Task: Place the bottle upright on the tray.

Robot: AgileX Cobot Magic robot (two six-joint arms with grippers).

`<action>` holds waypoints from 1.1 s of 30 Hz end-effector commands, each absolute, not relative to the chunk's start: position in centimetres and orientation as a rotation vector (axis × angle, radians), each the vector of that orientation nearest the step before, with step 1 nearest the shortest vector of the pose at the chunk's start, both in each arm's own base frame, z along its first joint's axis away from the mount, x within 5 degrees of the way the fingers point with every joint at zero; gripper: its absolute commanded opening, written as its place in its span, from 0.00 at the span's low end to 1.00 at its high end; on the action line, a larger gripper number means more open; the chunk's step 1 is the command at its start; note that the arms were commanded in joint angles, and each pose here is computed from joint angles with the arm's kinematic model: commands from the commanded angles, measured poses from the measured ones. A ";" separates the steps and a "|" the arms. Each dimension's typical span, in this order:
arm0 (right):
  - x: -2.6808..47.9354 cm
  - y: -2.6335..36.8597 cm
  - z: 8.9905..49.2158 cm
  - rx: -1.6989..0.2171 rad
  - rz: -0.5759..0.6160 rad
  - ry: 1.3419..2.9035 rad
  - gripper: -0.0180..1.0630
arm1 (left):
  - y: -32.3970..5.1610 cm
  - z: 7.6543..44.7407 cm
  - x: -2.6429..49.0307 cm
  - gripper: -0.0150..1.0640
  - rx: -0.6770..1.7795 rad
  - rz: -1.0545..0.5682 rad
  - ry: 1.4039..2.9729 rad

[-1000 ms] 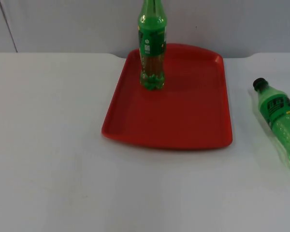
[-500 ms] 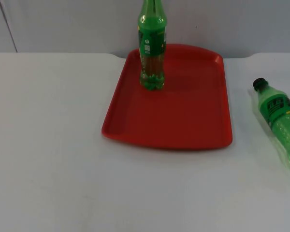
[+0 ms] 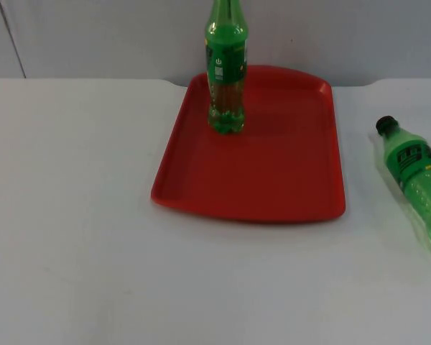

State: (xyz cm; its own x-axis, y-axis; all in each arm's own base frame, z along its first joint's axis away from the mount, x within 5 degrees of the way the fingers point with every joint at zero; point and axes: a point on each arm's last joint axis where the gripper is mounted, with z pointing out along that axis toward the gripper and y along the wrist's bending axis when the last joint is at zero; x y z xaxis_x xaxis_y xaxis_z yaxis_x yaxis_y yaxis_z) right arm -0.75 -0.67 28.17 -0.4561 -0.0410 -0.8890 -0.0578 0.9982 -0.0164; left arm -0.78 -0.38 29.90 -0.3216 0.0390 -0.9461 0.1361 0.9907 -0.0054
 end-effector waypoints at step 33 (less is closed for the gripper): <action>-0.7 -0.6 28.0 -0.065 0.018 2.042 0.99 | -0.6 27.5 -0.6 0.99 0.196 -0.105 2.053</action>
State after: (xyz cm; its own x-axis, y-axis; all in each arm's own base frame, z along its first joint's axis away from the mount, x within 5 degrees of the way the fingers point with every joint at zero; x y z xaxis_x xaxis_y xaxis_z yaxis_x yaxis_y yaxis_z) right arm -0.75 -0.67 28.17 -0.4561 -0.0410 -0.8890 -0.0578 0.9982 -0.0164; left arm -0.58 -0.58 27.63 -0.4593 0.0966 -0.8830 0.1734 0.9847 0.0176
